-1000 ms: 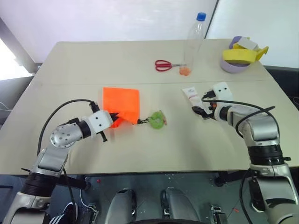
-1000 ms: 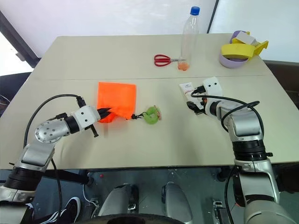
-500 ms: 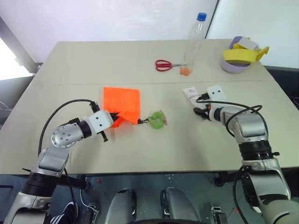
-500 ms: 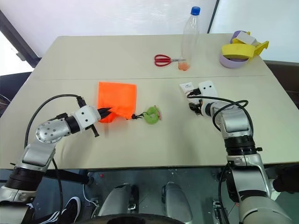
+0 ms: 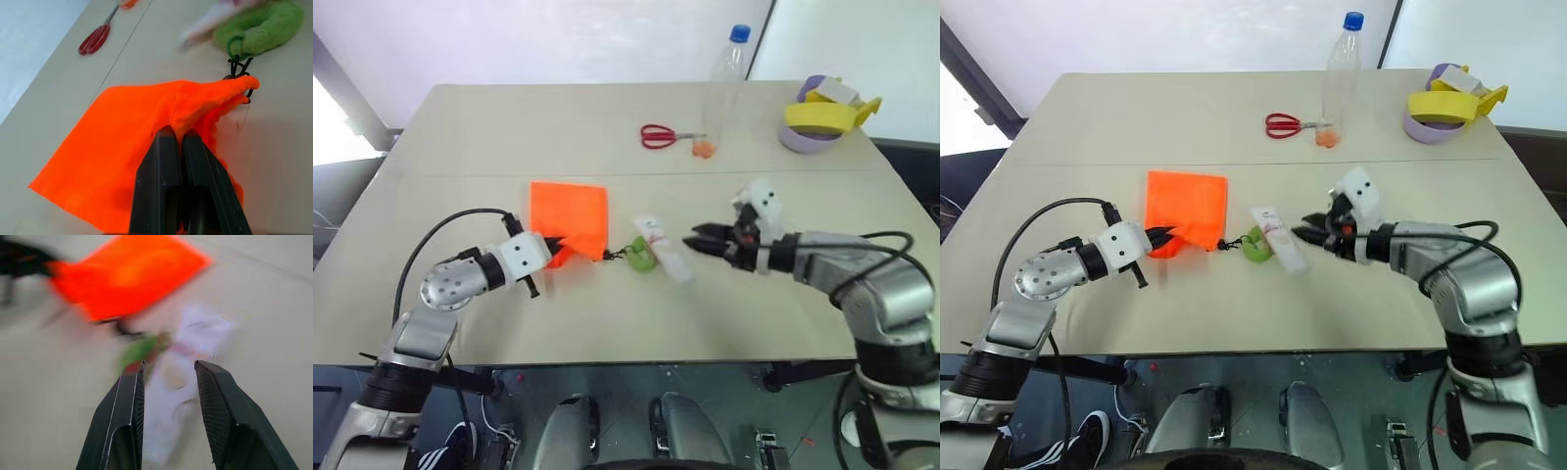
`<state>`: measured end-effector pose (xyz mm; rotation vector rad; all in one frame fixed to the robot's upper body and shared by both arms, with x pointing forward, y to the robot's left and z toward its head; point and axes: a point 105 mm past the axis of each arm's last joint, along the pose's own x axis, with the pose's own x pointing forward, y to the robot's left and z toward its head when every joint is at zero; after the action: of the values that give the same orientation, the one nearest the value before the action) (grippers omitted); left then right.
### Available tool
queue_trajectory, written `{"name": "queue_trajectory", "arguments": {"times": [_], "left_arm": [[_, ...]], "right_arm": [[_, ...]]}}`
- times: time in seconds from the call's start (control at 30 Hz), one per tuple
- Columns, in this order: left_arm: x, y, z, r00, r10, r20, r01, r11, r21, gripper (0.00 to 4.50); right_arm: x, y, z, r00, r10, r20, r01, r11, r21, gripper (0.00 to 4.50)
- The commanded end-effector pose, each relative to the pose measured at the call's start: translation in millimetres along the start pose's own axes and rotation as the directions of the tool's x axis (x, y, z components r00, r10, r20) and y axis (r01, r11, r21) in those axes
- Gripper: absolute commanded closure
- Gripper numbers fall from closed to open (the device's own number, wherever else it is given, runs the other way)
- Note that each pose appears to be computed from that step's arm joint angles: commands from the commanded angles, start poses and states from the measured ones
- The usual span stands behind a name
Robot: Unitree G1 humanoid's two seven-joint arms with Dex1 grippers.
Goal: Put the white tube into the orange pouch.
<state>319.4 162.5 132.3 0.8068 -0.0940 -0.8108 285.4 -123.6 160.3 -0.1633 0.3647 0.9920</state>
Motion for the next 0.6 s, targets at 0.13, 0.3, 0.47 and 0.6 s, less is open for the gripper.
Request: {"name": "queue_trajectory", "arguments": {"times": [0.13, 0.3, 0.47, 0.6], "left_arm": [[-1, 14, 10, 0.999, 0.021, 0.025, -0.022, 0.999, 0.047, 4.5], [-4, 14, 8, 0.999, 0.03, 0.018, -0.031, 0.999, 0.043, 4.5], [-4, 11, 9, 1.0, 0.024, 0.02, -0.024, 0.999, 0.043, 4.5], [-3, 9, 8, 1.0, 0.022, 0.022, -0.023, 0.999, 0.04, 4.5]], "right_arm": [[20, 33, -14, 0.993, 0.109, -0.049, -0.111, 0.993, -0.05, 2.84], [29, 3, -12, 0.999, -0.039, -0.018, 0.037, 0.995, -0.09, 2.84], [28, -14, -9, 0.992, -0.128, -0.008, 0.125, 0.979, -0.161, 2.84], [30, -11, 6, 0.992, -0.111, 0.054, 0.112, 0.994, -0.009, 1.99]]}}
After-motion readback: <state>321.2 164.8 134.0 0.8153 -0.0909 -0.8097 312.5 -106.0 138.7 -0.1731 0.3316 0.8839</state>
